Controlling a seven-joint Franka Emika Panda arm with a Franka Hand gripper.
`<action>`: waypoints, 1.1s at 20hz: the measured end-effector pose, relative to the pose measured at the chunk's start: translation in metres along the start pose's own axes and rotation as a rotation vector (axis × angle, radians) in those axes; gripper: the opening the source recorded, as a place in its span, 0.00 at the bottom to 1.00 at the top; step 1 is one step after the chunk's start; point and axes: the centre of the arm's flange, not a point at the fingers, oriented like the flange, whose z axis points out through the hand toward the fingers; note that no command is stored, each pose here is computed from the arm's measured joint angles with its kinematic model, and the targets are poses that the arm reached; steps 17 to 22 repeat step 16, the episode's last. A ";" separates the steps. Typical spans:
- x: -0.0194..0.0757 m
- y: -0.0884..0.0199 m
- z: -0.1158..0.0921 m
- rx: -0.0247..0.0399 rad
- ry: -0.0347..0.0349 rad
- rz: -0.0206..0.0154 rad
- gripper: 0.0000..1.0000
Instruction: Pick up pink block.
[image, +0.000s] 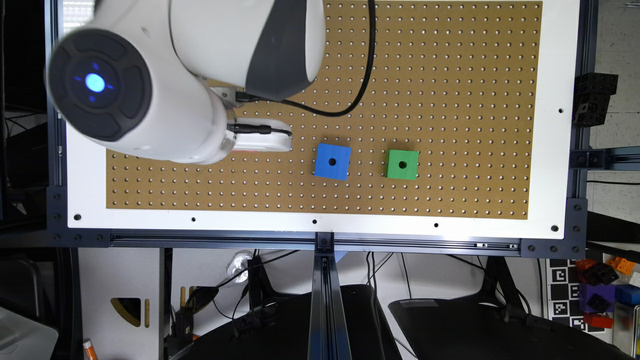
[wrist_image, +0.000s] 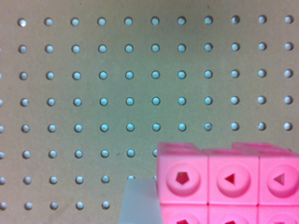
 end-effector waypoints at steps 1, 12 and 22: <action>0.0001 0.000 -0.004 0.0017 0.0028 0.0000 0.00; -0.0057 0.003 -0.057 0.0098 0.0191 -0.0003 0.00; -0.0066 0.004 -0.062 0.0107 0.0207 -0.0004 0.00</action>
